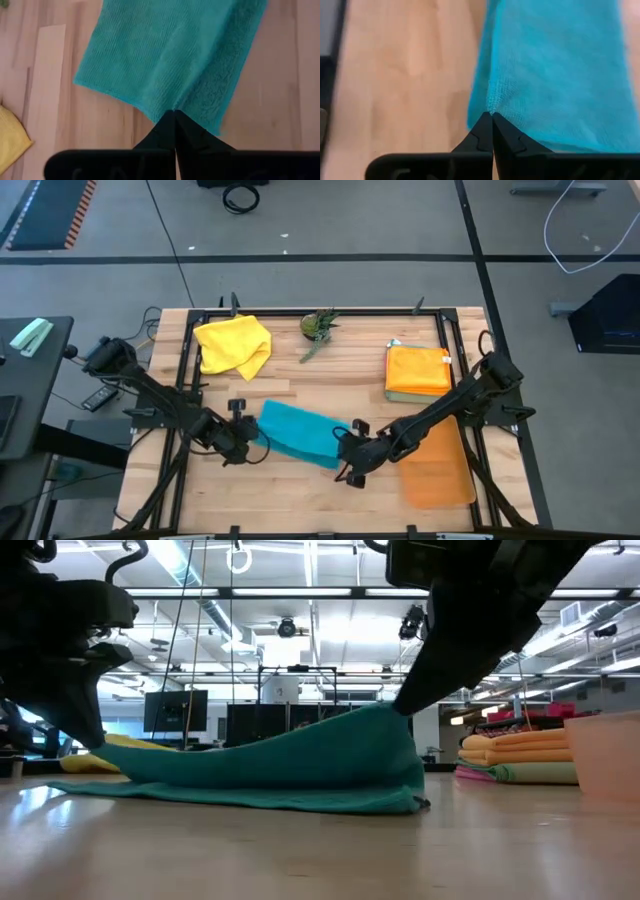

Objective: Fold microfiber towels
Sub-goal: Fold the blue microfiber towel

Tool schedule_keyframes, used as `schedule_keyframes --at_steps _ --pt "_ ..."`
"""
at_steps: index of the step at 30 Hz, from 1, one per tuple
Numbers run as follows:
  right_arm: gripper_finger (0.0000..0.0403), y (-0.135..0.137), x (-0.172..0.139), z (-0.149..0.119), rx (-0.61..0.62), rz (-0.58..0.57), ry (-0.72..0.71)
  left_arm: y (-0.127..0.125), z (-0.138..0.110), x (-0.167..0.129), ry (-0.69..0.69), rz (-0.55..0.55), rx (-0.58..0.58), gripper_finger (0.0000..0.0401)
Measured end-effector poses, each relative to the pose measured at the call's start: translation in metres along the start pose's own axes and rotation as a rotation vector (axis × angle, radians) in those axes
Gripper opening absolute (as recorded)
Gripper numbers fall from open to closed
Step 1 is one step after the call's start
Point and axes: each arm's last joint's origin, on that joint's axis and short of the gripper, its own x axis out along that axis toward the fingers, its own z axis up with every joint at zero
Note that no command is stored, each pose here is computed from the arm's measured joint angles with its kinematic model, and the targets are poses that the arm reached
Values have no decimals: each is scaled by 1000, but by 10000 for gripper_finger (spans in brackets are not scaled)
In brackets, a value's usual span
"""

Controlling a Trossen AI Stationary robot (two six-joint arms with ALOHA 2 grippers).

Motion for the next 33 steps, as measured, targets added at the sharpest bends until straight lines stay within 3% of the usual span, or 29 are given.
schedule_keyframes --at_steps 8,13,23,33 --pt "3 9 24 -5 22 79 -36 0 2 1 -12 -4 -18 3" --pt "3 17 35 -5 31 185 -76 0 2 1 -13 -5 -22 4" --pt "3 27 57 -18 28 211 -23 1 1 1 -6 -1 -37 3" --pt "3 41 88 -6 -4 232 10 1 1 1 0 2 -58 4"
